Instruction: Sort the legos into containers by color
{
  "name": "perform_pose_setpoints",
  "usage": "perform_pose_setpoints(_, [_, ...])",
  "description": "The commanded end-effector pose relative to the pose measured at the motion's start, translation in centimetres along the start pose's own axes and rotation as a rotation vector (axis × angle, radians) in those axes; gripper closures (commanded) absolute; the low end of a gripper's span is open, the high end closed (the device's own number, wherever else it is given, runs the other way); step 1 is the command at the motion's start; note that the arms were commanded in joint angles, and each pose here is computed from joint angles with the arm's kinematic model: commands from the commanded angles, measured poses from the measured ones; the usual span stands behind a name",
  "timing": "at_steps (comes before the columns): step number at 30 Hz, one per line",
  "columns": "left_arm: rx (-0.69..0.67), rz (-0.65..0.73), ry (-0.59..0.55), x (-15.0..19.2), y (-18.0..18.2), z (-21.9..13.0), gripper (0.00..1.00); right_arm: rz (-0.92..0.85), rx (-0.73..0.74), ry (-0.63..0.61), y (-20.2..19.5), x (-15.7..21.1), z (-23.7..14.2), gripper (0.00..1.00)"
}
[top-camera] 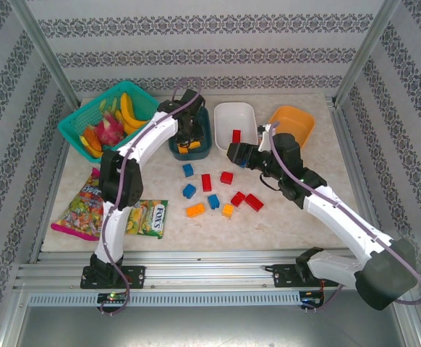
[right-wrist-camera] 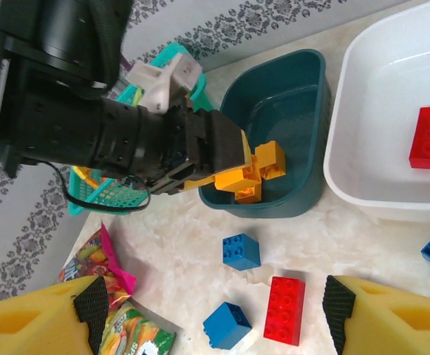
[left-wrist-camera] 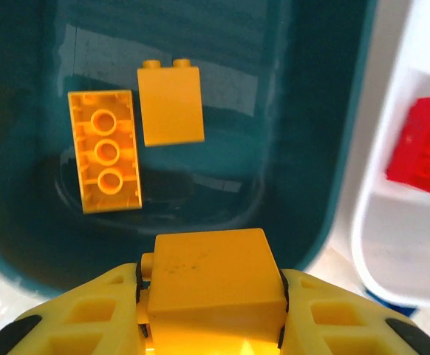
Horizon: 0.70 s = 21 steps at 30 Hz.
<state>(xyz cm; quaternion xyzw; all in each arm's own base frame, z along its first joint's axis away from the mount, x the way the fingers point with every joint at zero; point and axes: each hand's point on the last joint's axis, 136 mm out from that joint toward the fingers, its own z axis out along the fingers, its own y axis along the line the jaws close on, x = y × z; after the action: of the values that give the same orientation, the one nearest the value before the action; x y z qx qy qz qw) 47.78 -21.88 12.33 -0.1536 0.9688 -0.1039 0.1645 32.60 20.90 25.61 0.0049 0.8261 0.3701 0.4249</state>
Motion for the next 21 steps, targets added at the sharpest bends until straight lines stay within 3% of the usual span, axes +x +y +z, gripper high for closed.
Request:
perform_pose_setpoints(1, [0.015,0.027,0.060,0.0,0.2,1.6,0.65,0.048,-0.006,-0.049,0.2,-1.7,0.0,0.21])
perform_pose_setpoints(8, [0.002,0.025,0.099,0.2,0.5,5.0,0.63,0.062,0.010,-0.032,-0.4,-1.2,0.0,0.21])
perform_pose_setpoints(13, [-0.024,0.024,0.112,0.5,1.1,5.5,0.50,0.065,0.036,-0.003,-1.3,-0.3,0.2,0.21])
perform_pose_setpoints(21, [0.040,0.023,0.045,-1.1,-0.4,1.6,0.36,0.033,0.209,0.116,-4.4,2.1,-0.3,0.23])
